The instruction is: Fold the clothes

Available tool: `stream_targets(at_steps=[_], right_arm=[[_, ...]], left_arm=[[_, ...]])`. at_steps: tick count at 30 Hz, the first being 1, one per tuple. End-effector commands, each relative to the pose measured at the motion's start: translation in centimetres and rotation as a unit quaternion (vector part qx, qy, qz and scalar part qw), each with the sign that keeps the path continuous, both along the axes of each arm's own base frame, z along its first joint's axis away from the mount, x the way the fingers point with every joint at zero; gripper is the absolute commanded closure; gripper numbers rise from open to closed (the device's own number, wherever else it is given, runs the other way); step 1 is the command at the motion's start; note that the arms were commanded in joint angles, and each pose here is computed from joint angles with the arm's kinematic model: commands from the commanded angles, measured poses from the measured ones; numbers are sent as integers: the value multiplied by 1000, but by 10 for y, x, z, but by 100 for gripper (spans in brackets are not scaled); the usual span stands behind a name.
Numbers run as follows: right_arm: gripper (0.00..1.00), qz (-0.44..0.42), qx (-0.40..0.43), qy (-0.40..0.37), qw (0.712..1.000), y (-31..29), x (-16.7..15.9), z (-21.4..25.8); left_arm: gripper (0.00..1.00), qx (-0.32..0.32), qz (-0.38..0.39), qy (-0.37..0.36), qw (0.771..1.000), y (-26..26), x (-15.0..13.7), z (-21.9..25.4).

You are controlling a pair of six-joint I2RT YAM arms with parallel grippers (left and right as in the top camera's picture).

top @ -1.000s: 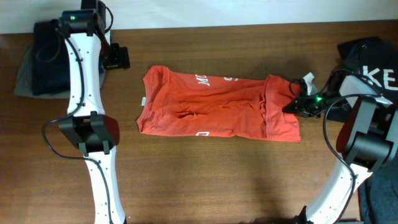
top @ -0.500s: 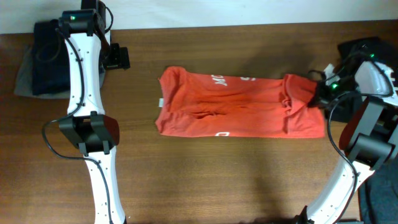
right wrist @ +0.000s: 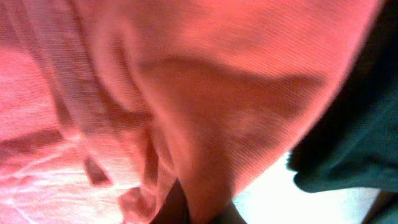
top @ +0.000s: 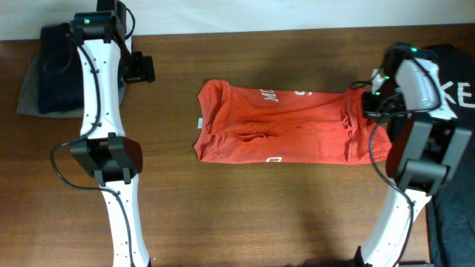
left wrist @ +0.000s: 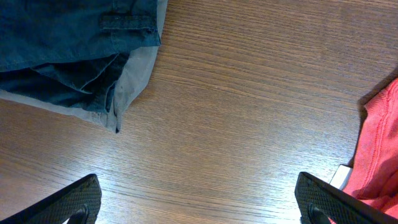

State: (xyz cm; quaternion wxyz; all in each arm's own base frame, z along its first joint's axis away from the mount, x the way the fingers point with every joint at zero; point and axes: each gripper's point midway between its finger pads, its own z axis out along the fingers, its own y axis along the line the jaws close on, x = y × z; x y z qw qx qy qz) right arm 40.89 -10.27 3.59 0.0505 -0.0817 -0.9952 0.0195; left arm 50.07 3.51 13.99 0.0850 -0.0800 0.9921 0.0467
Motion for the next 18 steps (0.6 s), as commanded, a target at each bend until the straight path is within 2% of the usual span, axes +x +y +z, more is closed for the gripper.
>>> stream_targets(at_steps=[1, 11, 18], right_arm=[[96, -2, -51, -2, 999, 9, 8, 6], [96, 32, -108, 5, 994, 50, 11, 10], [96, -1, -208, 7, 978, 44, 6, 26]], left_arm=[[1, -5, -4, -13, 1000, -2, 0, 11], [1, -5, -4, -13, 1000, -2, 0, 11], [1, -5, -4, -13, 1000, -2, 0, 11]])
